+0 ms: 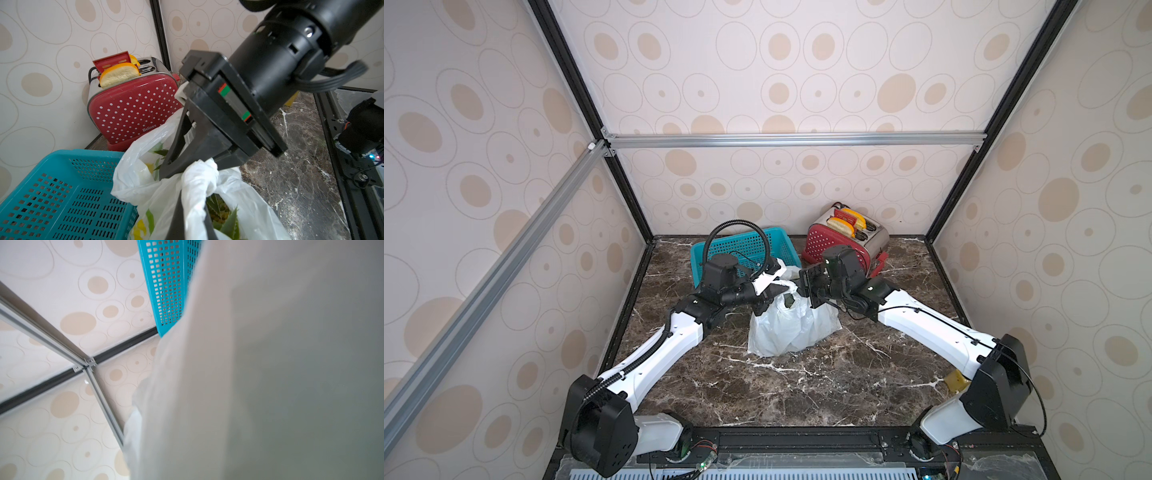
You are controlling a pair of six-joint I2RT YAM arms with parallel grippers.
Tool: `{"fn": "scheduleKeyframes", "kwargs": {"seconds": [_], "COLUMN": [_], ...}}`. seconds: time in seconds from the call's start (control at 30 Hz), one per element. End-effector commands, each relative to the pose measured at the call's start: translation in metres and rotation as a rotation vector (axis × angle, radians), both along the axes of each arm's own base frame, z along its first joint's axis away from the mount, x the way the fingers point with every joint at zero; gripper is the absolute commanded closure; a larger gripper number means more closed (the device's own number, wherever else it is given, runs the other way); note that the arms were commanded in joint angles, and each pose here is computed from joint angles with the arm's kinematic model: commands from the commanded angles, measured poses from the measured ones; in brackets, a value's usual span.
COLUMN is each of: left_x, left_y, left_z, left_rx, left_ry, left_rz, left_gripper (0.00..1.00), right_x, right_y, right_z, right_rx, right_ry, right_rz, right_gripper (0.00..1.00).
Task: Place the pineapple into a plastic bag & tie a knot
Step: Cross the plastic bag at the center of the board.
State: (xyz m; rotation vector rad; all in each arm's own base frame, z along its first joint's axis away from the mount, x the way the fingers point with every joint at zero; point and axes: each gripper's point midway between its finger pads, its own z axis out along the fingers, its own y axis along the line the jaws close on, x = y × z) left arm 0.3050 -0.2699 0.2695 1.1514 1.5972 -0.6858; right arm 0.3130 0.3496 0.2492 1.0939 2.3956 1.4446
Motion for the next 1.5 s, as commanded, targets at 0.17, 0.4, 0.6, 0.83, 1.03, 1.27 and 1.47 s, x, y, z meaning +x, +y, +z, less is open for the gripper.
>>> {"fn": "scheduleKeyframes", "kwargs": {"seconds": [0.17, 0.4, 0.6, 0.83, 1.03, 1.27, 1.47], "left_x": [-0.066, -0.077, -0.073, -0.075, -0.066, -0.072, -0.087], "left_y": [-0.036, -0.071, -0.083, -0.085, -0.070, -0.038, -0.001], "left_z": [0.019, 0.049, 0.078, 0.084, 0.046, 0.041, 0.062], "left_rx": [-0.042, -0.195, -0.276, -0.313, -0.218, -0.125, -0.067], "left_ry": [0.103, 0.074, 0.007, -0.001, -0.020, -0.057, -0.087], "left_rz": [-0.189, -0.208, -0.177, -0.160, -0.061, -0.045, -0.019], "left_gripper": [1.00, 1.00, 1.00, 1.00, 0.88, 0.40, 0.26], "right_x": [0.016, 0.027, 0.025, 0.018, 0.013, 0.015, 0.017], "right_y": [-0.049, -0.045, -0.043, -0.033, -0.021, -0.015, -0.010], "right_z": [0.021, 0.046, 0.059, 0.055, 0.026, 0.008, 0.000], "right_rx": [-0.247, -0.255, -0.289, -0.268, -0.220, -0.209, -0.227], "right_ry": [-0.177, -0.312, -0.356, -0.329, -0.269, -0.274, -0.313], "right_rz": [0.139, 0.316, 0.456, 0.549, 0.566, 0.569, 0.599], "right_gripper": [1.00, 1.00, 1.00, 1.00, 1.00, 1.00, 1.00]}}
